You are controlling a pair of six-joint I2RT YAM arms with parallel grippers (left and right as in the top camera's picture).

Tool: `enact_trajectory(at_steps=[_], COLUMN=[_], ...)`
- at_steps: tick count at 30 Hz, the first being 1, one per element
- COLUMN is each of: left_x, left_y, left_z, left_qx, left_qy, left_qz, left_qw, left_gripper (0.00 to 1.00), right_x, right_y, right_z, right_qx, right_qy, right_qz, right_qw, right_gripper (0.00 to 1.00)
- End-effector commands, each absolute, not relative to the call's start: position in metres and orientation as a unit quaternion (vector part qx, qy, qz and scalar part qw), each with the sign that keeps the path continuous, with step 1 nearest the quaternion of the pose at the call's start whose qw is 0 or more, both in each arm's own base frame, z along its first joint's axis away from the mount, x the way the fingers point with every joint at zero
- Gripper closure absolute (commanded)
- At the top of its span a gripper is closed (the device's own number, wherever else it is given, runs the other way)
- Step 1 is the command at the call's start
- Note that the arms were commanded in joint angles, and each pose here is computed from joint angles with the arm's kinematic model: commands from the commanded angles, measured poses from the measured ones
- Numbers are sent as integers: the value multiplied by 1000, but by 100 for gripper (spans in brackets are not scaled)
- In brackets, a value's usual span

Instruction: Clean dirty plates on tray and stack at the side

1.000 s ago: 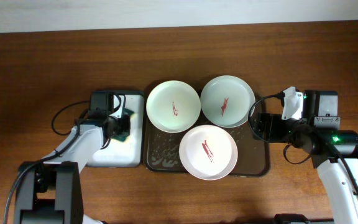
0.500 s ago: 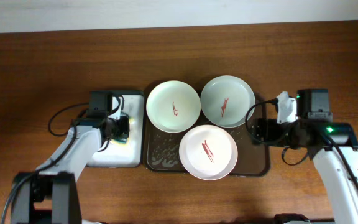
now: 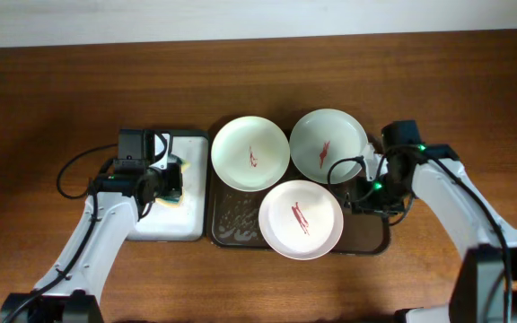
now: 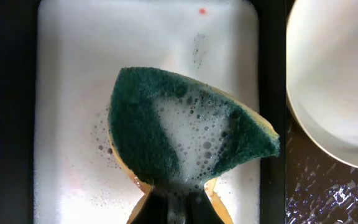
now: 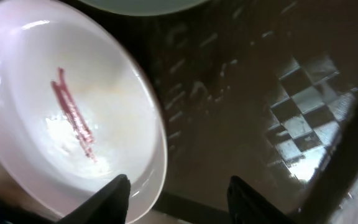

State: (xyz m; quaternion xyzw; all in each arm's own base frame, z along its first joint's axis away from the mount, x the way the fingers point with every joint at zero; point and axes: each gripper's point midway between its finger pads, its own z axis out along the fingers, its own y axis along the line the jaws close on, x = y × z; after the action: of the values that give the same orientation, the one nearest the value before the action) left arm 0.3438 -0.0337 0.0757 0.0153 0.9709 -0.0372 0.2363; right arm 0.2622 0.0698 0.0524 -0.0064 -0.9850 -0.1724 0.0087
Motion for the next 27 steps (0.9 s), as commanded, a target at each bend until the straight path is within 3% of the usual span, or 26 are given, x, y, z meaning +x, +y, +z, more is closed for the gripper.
enact_trajectory(at_steps=[1,7,20,27], left_x=[350,349,343,343], left_y=[-33,-36,-37,-37], left_z=[85,85,82,82], left_qx=[-9,-9,-9,-9], left_qy=[967,967,970,971], left_qz=[-45,-54,-57,-57], left_qw=[249,248,235,233], left_gripper=[100,100,100,100], right_x=[264,257,256,256], right_y=[79,89,102,101], right_z=[46,28,17,16], right_qx=[3,17,23,23], right_qy=[-983,-983,-982,-982], right_qz=[-181,-176,-175,-173], right_qw=[23,58,71,69], right_gripper=[50,55,95,96])
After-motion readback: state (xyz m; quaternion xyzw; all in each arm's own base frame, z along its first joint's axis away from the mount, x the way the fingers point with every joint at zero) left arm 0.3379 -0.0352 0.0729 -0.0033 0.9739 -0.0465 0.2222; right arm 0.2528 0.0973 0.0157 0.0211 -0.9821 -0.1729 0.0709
